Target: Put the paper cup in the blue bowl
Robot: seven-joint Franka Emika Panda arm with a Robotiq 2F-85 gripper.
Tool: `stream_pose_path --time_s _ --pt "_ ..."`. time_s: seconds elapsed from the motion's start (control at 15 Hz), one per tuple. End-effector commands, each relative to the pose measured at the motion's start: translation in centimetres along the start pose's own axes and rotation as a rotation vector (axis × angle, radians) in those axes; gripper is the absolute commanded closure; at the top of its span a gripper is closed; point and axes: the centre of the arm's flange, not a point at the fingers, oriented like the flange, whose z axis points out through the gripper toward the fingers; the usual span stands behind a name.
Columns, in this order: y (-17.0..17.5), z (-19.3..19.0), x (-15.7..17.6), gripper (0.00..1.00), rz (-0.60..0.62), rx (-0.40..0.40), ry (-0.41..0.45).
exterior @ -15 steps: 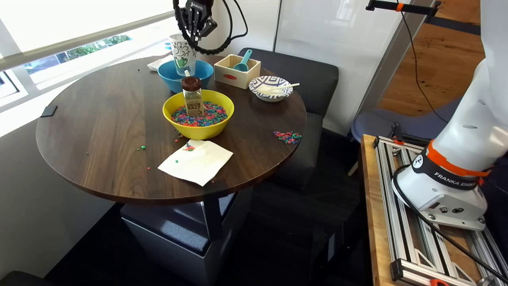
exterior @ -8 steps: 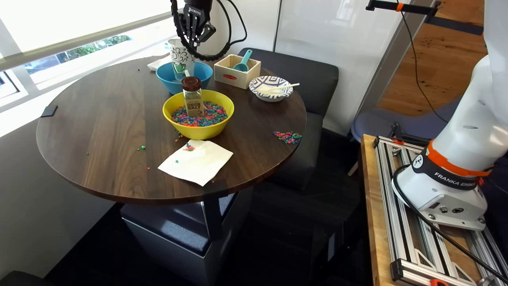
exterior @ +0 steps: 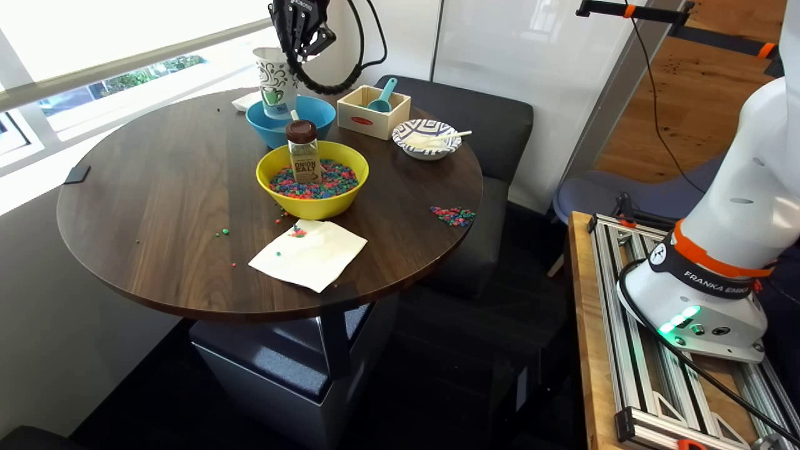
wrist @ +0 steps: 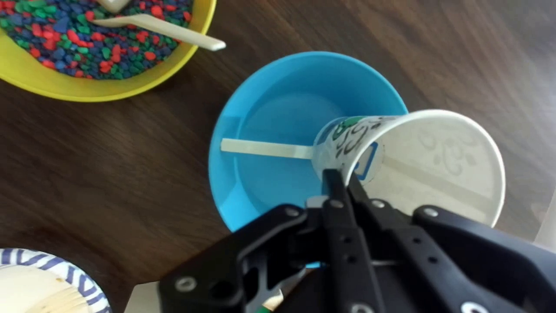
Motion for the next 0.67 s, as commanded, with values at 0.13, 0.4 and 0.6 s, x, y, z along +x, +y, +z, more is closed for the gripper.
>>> stream_pose_path --time_s 0.13,0.4,0.6 --pt "3.7 0.3 -2.2 0.99 -0.032 -0.132 0.03" --pt "3.3 1.5 -1.8 0.99 -0.054 -0.097 0.07" --pt "2.8 2.4 -1.6 0.99 -0.055 -0.114 0.086"
